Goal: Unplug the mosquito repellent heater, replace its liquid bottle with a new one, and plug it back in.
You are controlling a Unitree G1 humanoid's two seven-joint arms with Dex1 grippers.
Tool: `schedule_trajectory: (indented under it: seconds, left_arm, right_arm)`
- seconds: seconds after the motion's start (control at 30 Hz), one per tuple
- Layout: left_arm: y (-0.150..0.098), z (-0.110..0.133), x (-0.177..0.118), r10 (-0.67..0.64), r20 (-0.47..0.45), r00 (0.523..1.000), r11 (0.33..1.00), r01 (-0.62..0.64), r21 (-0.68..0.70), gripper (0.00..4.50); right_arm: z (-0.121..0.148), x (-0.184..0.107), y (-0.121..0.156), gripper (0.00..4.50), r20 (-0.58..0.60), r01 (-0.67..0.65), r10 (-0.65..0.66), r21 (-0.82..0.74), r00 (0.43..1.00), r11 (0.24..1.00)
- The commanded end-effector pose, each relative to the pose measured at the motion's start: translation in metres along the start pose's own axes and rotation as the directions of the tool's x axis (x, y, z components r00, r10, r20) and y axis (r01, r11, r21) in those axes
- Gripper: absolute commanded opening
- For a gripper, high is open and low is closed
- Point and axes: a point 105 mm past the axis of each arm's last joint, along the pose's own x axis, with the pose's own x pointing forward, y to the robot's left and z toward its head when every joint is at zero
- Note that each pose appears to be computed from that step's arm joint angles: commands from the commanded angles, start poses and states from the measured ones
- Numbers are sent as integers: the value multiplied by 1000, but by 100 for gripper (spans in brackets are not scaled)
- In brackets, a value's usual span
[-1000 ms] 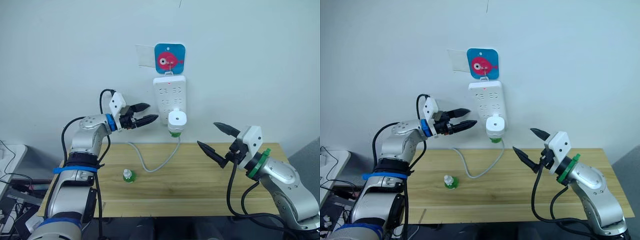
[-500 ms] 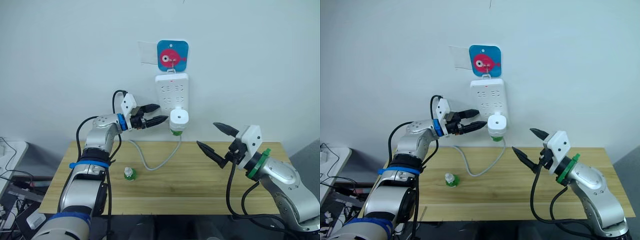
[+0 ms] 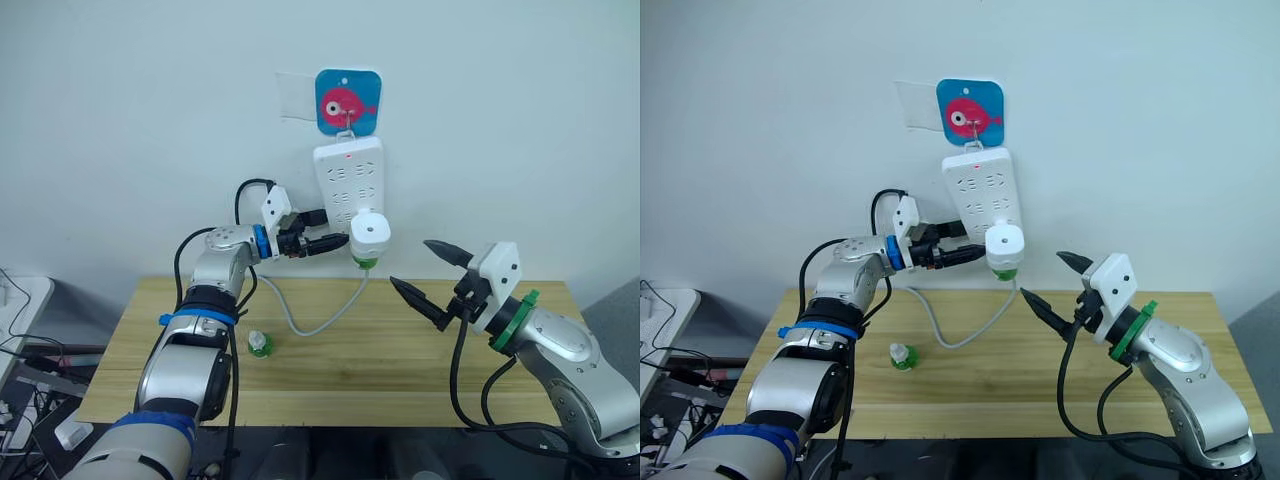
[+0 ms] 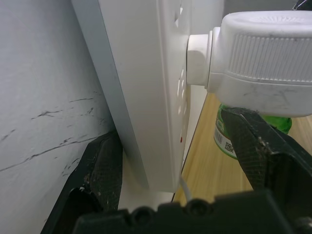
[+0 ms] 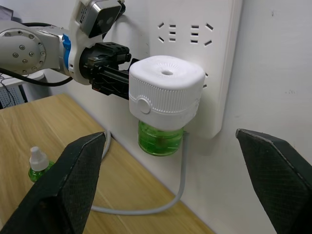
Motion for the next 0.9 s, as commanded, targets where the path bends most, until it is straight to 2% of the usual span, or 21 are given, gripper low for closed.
schedule_trajectory:
  seconds: [0.03, 0.3, 0.43, 0.6, 0.9]
  left_arm:
    - [-7, 23, 6, -56, 39, 998, 997, 54, 50, 364]
    - [-20, 35, -5, -82, 53, 995, 996, 81, 27, 364]
    - [-25, 31, -14, -80, 25, 996, 997, 80, 23, 281]
    - [-25, 28, -17, -41, -2, 999, 999, 41, 17, 131]
    - [-17, 33, 4, 69, 32, 997, 997, -70, 30, 131]
  right_arm:
    - [15, -1, 2, 450, 52, 2, -1, -25, 999, 1000]
    - [18, -1, 5, 450, 61, 3, -3, 2, 998, 1000]
    - [20, -2, 9, 450, 63, 6, -7, 21, 998, 1000]
    - [25, -1, 15, 450, 73, 10, -14, 51, 997, 999]
    - [35, 7, 20, 450, 52, 71, -77, 108, 996, 992]
